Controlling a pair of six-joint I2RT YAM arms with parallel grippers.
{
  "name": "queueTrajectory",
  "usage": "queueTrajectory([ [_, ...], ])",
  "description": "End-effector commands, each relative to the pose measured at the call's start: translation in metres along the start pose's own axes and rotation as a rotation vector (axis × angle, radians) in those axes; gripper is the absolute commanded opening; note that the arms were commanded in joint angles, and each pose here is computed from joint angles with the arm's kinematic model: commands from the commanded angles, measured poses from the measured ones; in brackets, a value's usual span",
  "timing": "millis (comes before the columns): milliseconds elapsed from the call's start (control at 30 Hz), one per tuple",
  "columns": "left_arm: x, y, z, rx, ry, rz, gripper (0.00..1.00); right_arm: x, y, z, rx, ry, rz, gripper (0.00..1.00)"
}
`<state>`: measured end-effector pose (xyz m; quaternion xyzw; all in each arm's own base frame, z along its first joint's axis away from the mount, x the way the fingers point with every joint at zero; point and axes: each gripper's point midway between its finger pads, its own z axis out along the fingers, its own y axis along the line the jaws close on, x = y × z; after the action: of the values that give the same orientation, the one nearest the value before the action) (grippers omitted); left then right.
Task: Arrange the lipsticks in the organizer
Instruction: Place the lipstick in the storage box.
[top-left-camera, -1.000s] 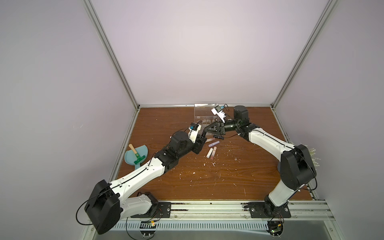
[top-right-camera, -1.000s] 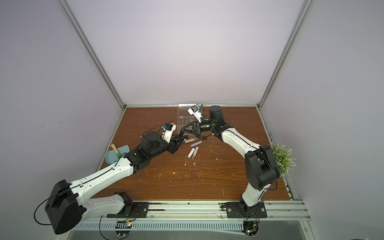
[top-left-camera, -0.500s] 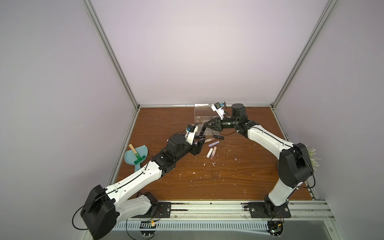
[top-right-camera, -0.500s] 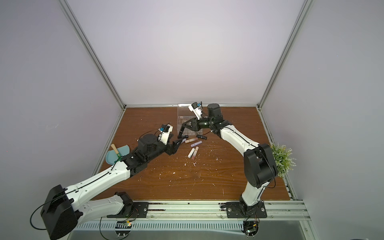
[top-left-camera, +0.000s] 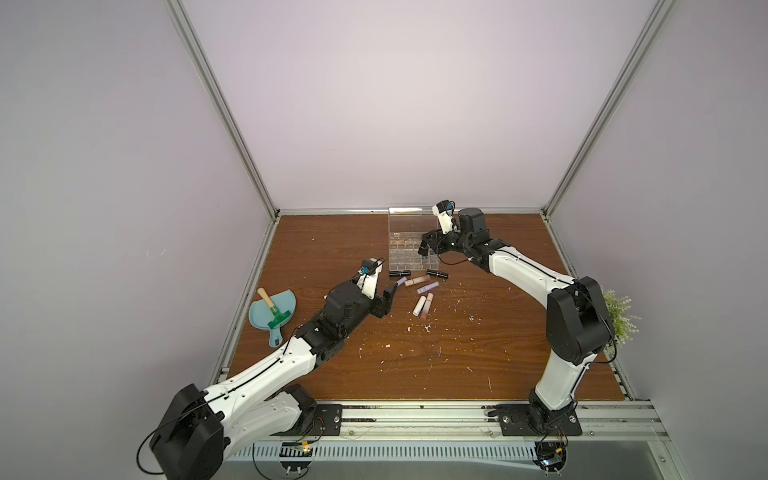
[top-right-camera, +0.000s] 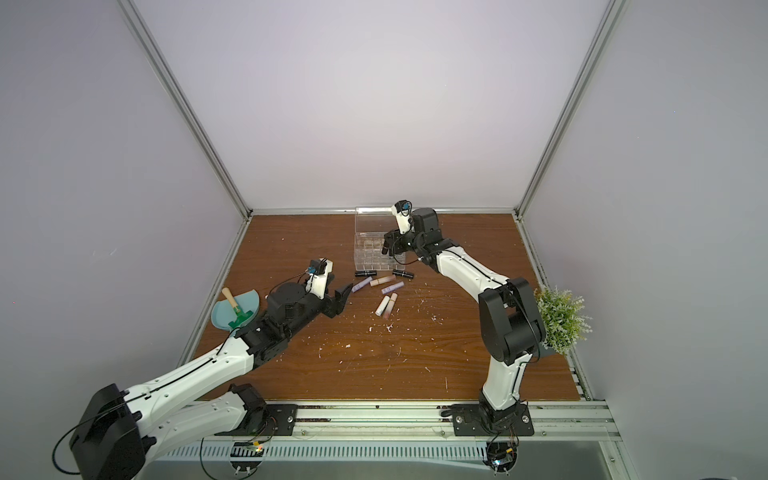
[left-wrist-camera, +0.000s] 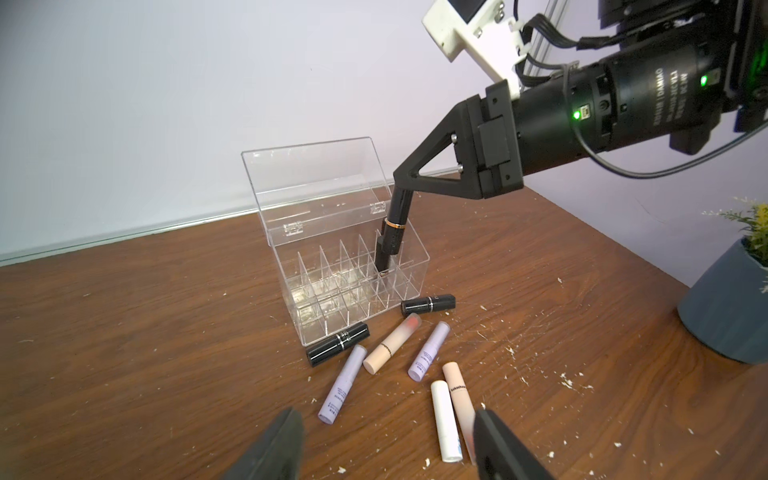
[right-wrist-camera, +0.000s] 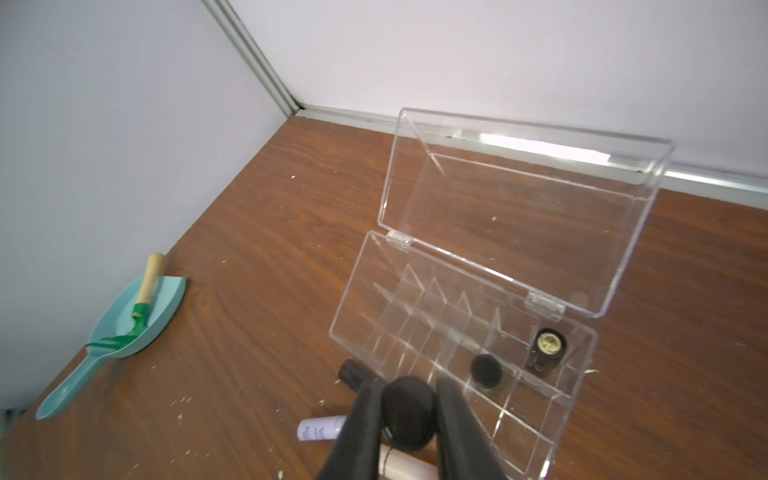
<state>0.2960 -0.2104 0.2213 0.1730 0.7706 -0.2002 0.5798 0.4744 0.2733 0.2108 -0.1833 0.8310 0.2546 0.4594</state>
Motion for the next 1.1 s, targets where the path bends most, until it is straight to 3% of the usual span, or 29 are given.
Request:
queueTrajectory([
  [0, -0.013, 0.007, -0.003, -0.026, -0.059, -0.012, 0.68, -0.047, -0.008, -0.006, 0.094, -0.148, -0.086, 0.16],
  [400, -0.011, 0.006, -0.002, -0.016, -0.058, -0.014, 0.68, -0.049, -0.025, 0.008, 0.196, -0.197, -0.140, 0.16],
  [1067, -0.013, 0.004, -0.001, -0.003, -0.059, -0.019, 0.68, -0.029, -0.035, 0.037, 0.205, -0.154, -0.150, 0.15],
])
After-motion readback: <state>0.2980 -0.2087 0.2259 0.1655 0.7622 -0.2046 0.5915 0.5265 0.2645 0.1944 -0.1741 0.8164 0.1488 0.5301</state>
